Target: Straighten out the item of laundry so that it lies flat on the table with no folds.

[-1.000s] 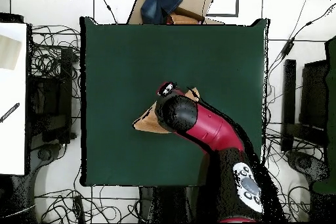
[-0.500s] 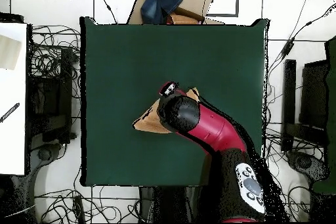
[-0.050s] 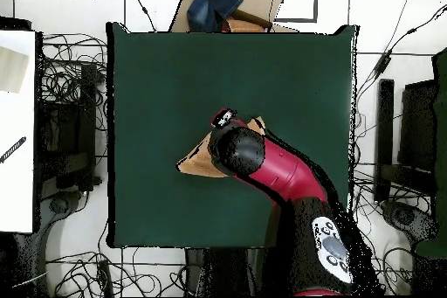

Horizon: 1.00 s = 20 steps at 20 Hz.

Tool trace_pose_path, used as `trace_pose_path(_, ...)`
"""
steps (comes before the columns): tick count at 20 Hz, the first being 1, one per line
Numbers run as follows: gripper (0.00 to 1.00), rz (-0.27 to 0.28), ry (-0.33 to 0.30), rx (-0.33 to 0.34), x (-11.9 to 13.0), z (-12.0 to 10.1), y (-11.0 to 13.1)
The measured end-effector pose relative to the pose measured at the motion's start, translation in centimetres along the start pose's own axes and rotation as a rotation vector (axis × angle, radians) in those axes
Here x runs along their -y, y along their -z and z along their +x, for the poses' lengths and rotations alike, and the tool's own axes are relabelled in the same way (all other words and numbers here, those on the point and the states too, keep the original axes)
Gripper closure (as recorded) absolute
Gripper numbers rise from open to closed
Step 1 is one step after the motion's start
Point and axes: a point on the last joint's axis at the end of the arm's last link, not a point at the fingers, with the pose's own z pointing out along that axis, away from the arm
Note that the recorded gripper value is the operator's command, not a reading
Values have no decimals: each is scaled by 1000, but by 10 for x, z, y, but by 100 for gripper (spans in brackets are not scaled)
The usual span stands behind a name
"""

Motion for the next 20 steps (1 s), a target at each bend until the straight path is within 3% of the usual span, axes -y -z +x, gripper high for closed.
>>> trace_pose_path(20, 100, 2, 52, -8, -25, 18, -16)
